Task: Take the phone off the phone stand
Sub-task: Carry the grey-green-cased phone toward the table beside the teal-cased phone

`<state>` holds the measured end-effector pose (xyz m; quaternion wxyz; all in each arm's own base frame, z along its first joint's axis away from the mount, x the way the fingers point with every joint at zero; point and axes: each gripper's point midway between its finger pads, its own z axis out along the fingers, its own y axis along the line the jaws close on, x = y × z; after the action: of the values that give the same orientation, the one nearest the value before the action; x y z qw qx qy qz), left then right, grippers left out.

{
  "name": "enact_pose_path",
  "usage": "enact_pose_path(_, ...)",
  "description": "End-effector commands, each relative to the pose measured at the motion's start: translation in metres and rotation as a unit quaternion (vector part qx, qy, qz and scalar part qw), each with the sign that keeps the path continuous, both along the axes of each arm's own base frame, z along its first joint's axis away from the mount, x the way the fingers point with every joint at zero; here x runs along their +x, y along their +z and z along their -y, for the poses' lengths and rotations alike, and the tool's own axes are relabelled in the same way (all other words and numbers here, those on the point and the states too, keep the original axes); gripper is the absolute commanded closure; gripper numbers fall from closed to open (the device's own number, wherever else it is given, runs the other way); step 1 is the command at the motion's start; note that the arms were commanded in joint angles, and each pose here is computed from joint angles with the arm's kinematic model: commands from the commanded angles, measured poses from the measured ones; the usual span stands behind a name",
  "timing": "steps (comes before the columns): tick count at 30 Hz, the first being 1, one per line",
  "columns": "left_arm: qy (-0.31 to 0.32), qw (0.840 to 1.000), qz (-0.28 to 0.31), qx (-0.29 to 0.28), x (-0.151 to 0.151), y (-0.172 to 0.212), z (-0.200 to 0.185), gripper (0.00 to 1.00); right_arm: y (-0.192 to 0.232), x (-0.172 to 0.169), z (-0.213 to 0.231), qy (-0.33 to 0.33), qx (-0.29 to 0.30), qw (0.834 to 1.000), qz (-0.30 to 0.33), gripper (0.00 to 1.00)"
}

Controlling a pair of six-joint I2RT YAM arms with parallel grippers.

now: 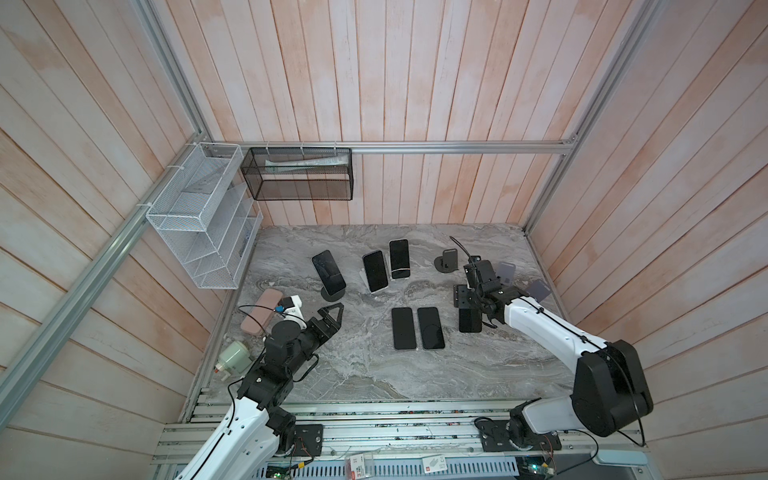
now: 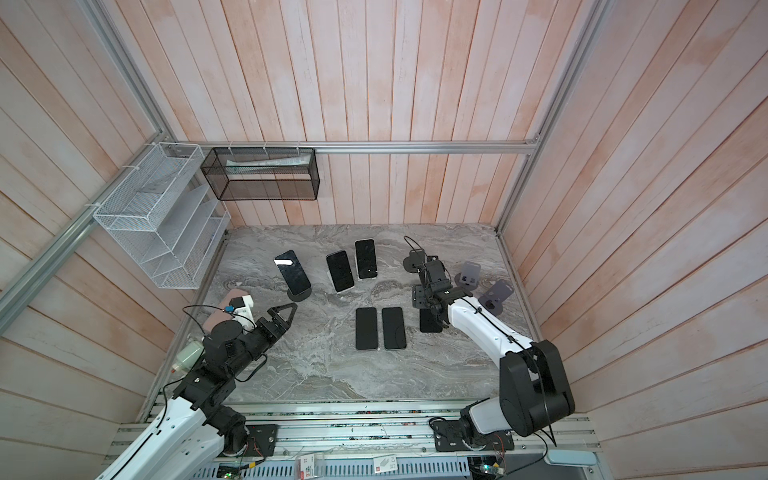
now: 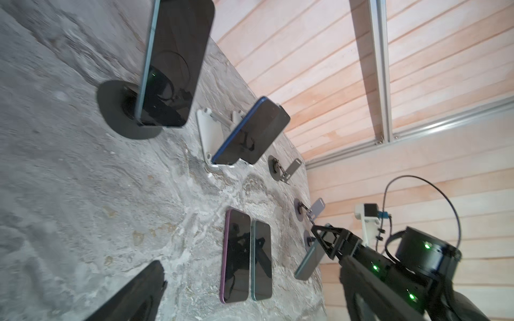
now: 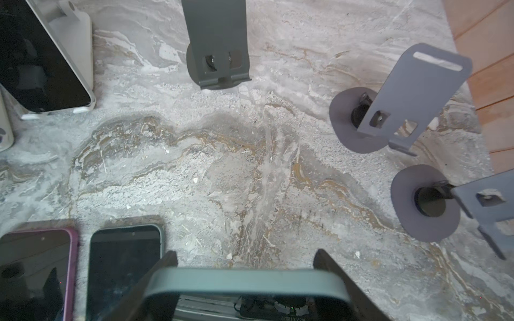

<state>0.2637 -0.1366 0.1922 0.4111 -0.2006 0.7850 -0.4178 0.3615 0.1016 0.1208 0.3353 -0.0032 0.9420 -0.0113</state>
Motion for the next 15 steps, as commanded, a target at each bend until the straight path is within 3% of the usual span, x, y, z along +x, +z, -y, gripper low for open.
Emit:
enact_pose_path(1,-0.097,0.995,0.009,-0.035,-0.002,0.007,0.036,0.0,-0.009,-0.003,-0.009,0.002,0.028,1.0,-0.011,0.36)
enact_pose_path(4,-0.155,0.987,-0.006,-0.05,-0.005,-0.002,0.063,0.0,-0.018,-0.005,-0.014,0.006,0.034,0.999,-0.02,0.36)
enact_pose_path(9,-0.212,0.977,-0.004,-0.023,-0.011,-0.005,0.106,0.0,-0.039,-0.007,-0.013,0.008,0.018,0.999,-0.046,0.36)
enact_pose_path(15,-0.219,0.975,-0.012,-0.021,-0.005,-0.009,0.117,0.0,-0.056,-0.005,-0.013,0.008,0.009,0.998,-0.057,0.36)
